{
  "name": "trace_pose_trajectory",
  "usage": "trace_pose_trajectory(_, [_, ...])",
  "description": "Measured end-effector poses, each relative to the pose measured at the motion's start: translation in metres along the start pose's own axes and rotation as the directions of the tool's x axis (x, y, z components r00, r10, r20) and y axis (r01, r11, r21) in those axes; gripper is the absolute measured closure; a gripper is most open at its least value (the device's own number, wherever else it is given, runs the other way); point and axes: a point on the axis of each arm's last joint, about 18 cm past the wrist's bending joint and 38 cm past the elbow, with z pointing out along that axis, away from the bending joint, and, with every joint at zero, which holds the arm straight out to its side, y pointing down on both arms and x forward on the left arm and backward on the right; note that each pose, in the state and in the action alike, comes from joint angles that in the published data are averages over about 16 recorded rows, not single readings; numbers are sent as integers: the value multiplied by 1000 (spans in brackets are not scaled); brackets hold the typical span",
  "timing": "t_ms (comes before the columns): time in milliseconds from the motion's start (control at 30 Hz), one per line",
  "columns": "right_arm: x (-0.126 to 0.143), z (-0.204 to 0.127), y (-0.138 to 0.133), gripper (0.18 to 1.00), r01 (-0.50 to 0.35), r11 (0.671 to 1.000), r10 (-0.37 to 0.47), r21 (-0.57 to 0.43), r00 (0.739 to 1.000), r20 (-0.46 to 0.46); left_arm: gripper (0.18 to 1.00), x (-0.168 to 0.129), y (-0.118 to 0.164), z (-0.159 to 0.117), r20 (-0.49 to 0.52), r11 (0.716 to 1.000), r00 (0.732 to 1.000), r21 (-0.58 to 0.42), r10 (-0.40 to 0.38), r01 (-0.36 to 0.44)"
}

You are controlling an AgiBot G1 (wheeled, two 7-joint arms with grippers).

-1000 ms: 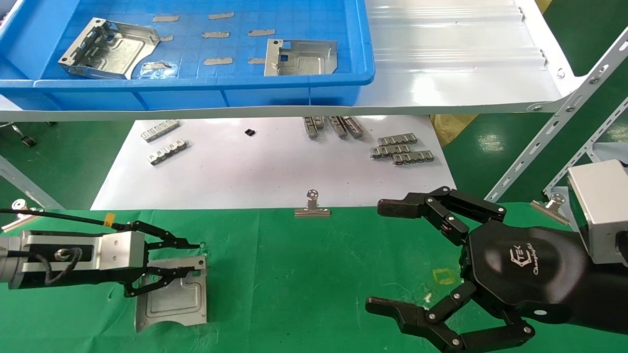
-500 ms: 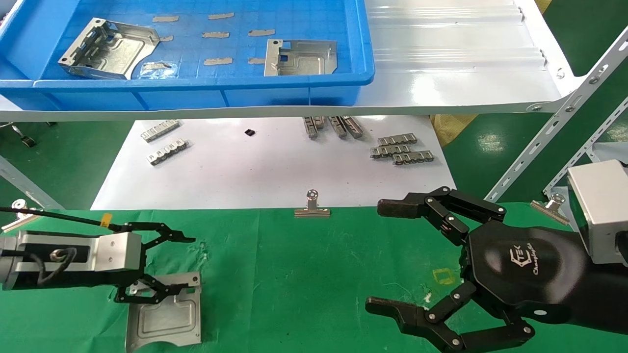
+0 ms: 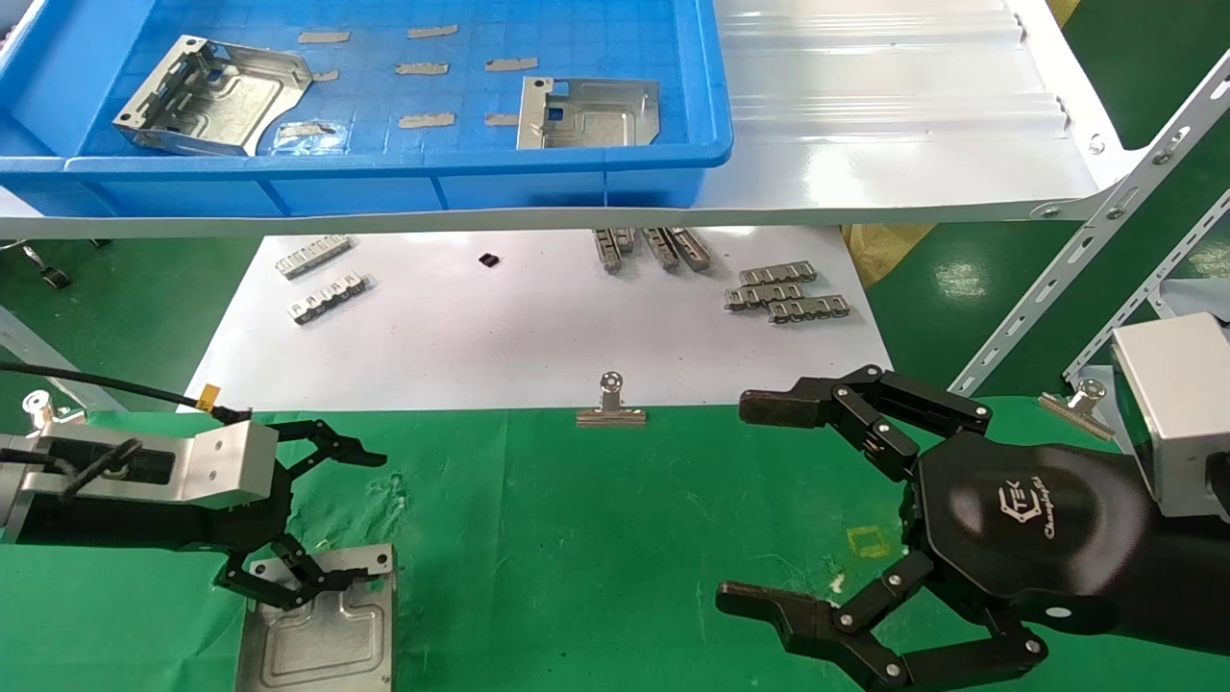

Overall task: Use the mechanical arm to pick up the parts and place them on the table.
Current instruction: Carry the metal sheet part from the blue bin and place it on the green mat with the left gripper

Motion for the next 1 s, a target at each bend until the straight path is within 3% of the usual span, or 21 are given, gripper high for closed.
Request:
trace_pose_trajectory(233, [0,0,0,178,0,1000,0,0,1000,0,202,-5,-3,2,-21,1000,1000,-23,17,-17])
trace_pose_trajectory(667, [0,0,0,178,0,1000,0,0,1000,0,184,-14,-5,5,-52,989,991,-82,120,-124])
trace_pose_trajectory(1000, [0,0,0,178,0,1000,0,0,1000,0,183,-17,-13,3,-11,998,998,-12,59,-59])
